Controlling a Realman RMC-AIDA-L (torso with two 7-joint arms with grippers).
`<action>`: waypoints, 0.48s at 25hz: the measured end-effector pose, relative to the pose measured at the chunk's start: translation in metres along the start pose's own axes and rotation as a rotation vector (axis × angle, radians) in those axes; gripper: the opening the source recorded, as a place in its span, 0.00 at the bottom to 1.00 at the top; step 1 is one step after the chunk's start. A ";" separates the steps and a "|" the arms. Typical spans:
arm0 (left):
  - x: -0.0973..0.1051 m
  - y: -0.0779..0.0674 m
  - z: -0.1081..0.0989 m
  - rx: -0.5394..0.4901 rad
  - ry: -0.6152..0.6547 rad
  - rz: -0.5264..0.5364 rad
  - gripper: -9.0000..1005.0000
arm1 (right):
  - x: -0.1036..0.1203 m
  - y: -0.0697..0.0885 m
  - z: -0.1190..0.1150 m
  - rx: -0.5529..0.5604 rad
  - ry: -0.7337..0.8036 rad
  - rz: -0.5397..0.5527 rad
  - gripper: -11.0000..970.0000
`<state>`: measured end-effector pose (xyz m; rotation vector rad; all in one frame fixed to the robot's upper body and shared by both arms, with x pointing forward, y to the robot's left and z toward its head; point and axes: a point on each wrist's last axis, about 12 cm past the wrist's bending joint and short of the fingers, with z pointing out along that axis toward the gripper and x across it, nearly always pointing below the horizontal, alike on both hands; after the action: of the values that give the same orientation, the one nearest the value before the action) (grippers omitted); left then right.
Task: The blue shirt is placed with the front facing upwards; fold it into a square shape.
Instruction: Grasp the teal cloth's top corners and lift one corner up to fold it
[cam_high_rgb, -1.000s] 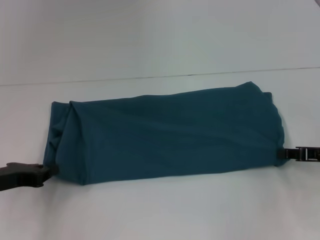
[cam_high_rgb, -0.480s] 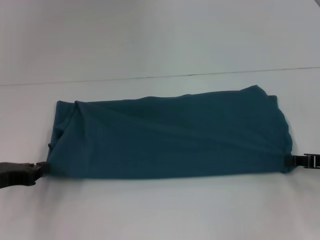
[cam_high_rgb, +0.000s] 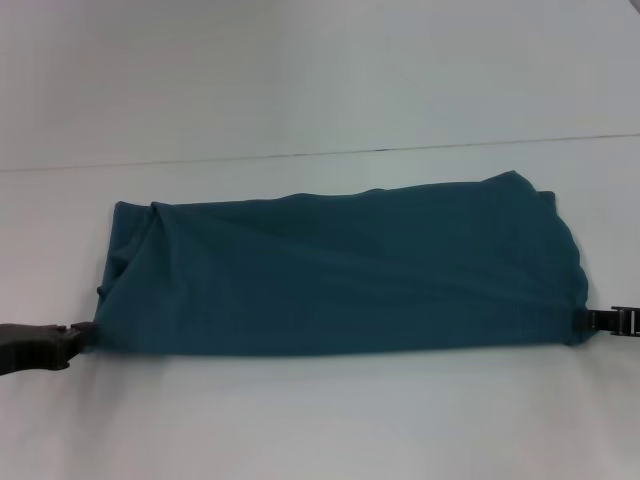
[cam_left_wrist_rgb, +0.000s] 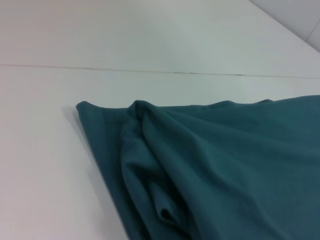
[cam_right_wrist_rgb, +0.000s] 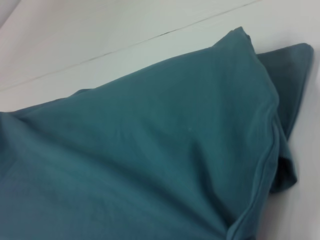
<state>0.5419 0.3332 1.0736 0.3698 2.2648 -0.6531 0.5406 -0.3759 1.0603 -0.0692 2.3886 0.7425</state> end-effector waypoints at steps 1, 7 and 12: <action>0.000 0.000 0.000 0.001 -0.001 0.000 0.01 | 0.000 0.000 0.000 0.001 -0.002 0.001 0.11; -0.003 0.001 -0.001 -0.004 -0.014 -0.004 0.10 | -0.004 -0.008 -0.011 0.023 -0.063 0.042 0.16; -0.011 0.005 -0.009 -0.019 -0.083 -0.030 0.22 | -0.008 -0.012 -0.023 0.033 -0.111 0.049 0.27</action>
<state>0.5465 0.3417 1.0858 0.2951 2.1997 -0.6505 0.5368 -0.3993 1.0735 0.0434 2.3026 0.7108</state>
